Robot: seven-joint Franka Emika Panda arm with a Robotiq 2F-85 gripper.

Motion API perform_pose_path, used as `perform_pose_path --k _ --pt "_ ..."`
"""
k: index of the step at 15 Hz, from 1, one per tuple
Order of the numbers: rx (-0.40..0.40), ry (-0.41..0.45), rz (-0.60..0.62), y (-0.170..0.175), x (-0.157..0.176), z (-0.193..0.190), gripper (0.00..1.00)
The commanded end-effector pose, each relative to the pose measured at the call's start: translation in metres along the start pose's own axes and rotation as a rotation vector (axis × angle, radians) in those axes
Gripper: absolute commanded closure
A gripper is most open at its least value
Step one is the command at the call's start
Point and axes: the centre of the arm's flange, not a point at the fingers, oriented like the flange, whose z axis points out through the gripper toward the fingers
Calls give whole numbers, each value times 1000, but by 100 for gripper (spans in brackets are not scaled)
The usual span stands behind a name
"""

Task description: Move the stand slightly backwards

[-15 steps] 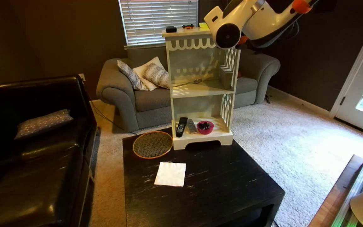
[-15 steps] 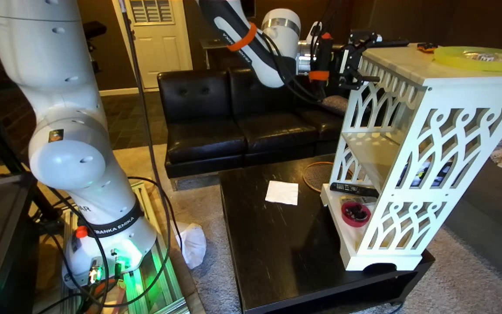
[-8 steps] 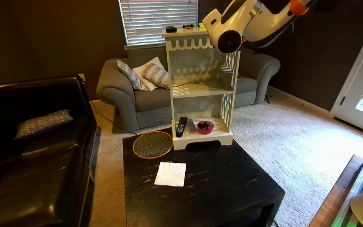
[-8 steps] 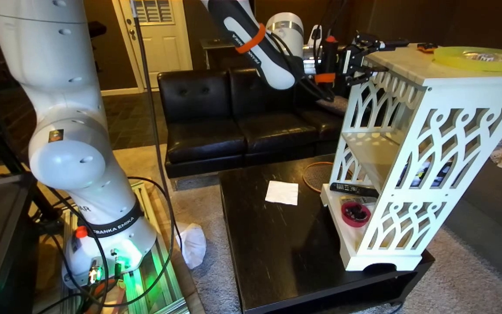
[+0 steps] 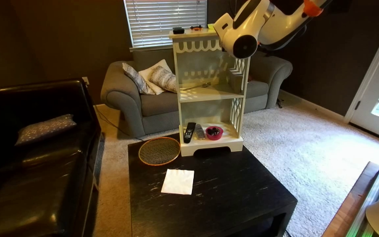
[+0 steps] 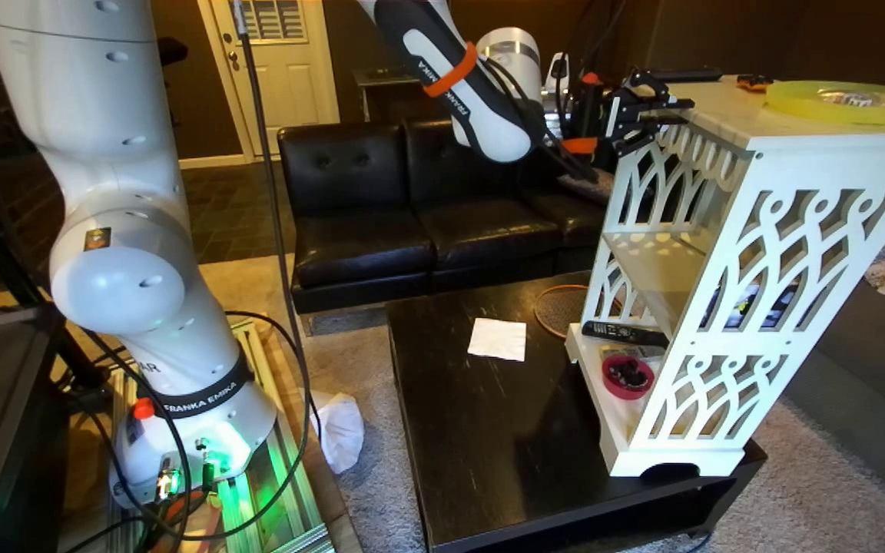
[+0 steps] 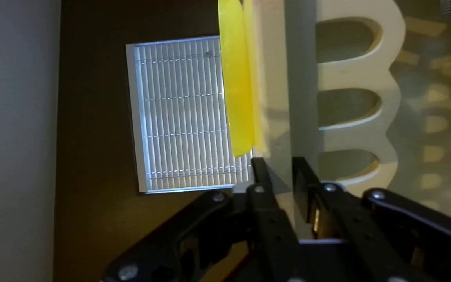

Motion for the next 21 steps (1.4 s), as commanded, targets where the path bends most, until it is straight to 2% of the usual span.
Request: perform_pose_path --k 1,5,6,7,8,9,15,17,21 --pt "5 88 55 14 -6 11 59" --pt "16 125 90 24 -13 20 29" --pt "19 131 97 25 -14 21 32" --pt "20 138 102 26 -14 23 44" --pt "26 143 108 26 -15 23 60" --pt "35 148 114 25 -15 22 60" --pt "81 142 145 22 -12 10 99" --pt "87 142 138 26 -12 4 94" --pt "107 136 151 30 -9 -3 94"
